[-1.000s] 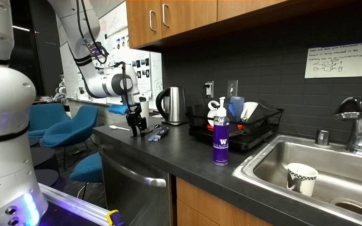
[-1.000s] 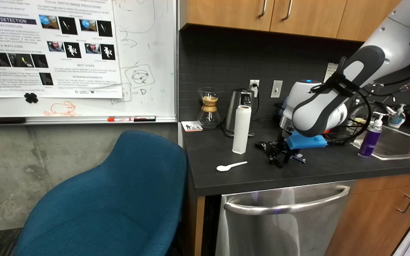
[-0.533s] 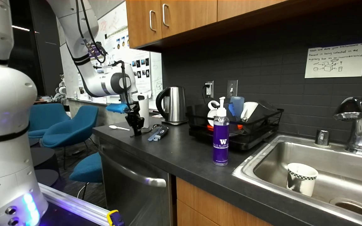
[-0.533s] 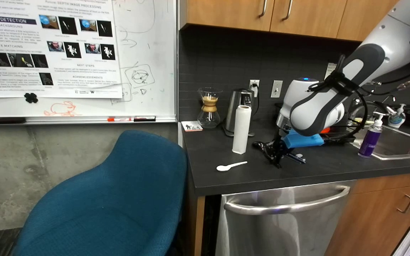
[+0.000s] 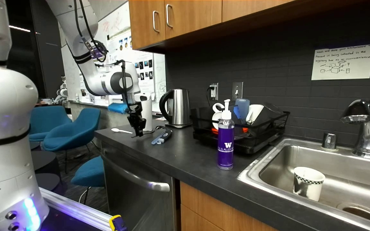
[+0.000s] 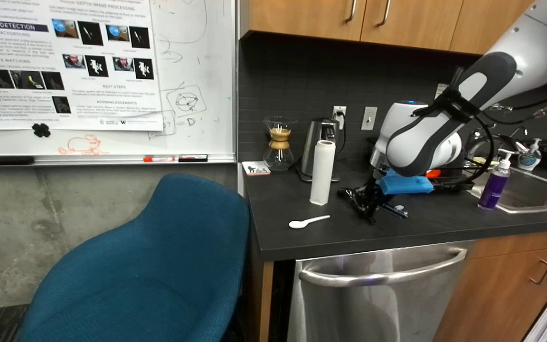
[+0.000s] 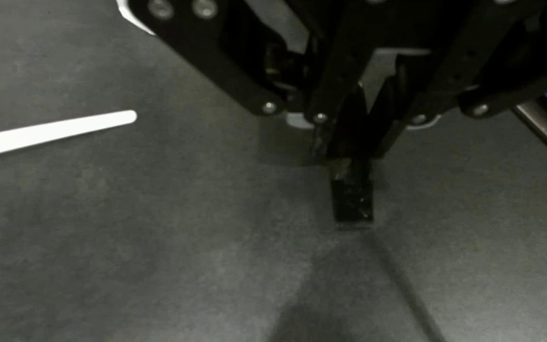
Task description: Pick up the black spoon and put it on the dish rack
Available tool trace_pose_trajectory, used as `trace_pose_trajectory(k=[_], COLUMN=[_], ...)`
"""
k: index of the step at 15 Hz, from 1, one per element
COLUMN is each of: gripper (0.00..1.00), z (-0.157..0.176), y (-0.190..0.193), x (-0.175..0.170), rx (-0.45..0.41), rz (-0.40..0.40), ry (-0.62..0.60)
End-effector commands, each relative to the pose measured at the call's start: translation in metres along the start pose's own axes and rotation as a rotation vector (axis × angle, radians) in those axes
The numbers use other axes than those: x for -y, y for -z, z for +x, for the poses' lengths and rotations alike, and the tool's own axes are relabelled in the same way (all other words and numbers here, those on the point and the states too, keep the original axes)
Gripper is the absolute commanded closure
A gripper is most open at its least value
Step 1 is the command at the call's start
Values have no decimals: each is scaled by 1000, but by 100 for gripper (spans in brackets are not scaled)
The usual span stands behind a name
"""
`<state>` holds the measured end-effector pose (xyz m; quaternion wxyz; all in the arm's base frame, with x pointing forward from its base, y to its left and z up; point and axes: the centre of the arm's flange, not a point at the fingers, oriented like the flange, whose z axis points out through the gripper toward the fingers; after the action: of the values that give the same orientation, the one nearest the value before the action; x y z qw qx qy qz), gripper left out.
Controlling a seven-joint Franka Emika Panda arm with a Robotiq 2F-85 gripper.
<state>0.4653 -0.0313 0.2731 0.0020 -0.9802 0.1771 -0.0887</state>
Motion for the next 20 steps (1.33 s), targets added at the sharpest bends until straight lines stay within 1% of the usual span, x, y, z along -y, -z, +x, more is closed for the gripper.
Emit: trace_pose_trajectory(k=[1, 3, 6, 9, 12, 15, 17, 20], gripper=[94, 94, 94, 94, 94, 94, 94, 94], z=[-12, -16, -27, -37, -40, -41, -36, -22], y=[43, 62, 89, 115, 132, 144, 148, 154], x=[-11, -15, -22, -30, -39, -47, -52, -63], rx=[-1, -12, -24, -58, -95, -135, -129, -119], rz=[59, 109, 214, 297, 340, 346, 366, 421], ry=[-41, -95, -210, -325, -397, -439, -473, -538])
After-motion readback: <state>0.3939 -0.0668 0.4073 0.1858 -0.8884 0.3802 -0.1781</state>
